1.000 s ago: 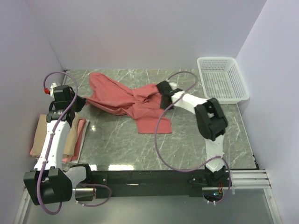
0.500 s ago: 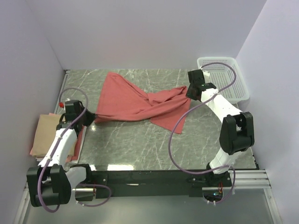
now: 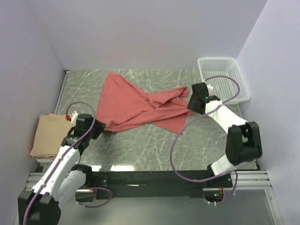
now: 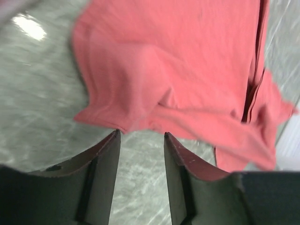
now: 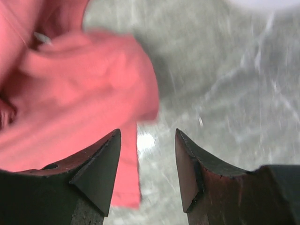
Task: Fold and stack the t-shirts
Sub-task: Flatten the tshirt out
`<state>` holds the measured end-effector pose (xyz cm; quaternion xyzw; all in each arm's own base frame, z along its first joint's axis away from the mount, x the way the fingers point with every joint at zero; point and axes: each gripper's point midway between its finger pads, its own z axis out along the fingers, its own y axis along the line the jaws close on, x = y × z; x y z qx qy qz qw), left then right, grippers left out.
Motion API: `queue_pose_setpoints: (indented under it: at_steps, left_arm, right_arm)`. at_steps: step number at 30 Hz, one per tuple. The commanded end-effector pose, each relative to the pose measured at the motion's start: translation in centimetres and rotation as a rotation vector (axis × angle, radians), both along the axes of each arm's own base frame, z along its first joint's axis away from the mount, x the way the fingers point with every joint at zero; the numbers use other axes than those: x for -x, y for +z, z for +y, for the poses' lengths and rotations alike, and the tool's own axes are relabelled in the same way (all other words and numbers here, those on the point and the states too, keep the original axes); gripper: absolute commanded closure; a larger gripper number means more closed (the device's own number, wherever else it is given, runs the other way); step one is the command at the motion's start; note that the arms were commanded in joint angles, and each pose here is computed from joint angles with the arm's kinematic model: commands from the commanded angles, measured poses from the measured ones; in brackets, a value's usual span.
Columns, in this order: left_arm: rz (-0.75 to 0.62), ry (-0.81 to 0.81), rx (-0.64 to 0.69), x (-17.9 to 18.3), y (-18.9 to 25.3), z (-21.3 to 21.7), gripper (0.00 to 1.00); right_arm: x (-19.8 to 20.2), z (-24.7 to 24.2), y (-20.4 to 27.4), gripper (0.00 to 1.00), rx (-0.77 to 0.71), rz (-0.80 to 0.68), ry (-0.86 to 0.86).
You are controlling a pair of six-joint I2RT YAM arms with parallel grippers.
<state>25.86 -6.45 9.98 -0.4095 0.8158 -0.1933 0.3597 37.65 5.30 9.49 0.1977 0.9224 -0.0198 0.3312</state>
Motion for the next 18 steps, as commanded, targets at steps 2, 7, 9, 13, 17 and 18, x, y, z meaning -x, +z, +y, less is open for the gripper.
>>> queue_pose_setpoints:
  at_steps: [2,7,9,13,17,18]
  left_arm:
    - [0.005,0.161,-0.051,1.0,-0.5,2.7,0.53]
    - [0.104,0.192,-0.087,1.8,-2.4,3.2,0.57]
    - [0.126,0.214,-0.084,2.1,-2.9,3.4,0.61]
    - [0.149,0.226,-0.064,2.8,-3.9,3.0,0.63]
    - [0.167,0.223,-0.038,3.5,-4.9,2.5,0.6]
    - [0.161,0.223,-0.024,3.3,-4.9,2.3,0.59]
  right_arm:
    - [1.7,1.9,1.7,0.43,-0.058,-0.108,0.032]
    - [4.8,4.9,0.0,0.43,-0.061,-0.09,0.111]
    - [5.7,5.6,-0.8,0.43,-0.054,-0.075,0.13]
    - [6.5,6.4,-2.2,0.43,-0.049,-0.045,0.147]
    - [6.5,7.0,-3.5,0.43,-0.066,-0.025,0.166]
    - [6.5,7.3,-3.7,0.43,-0.07,-0.021,0.173]
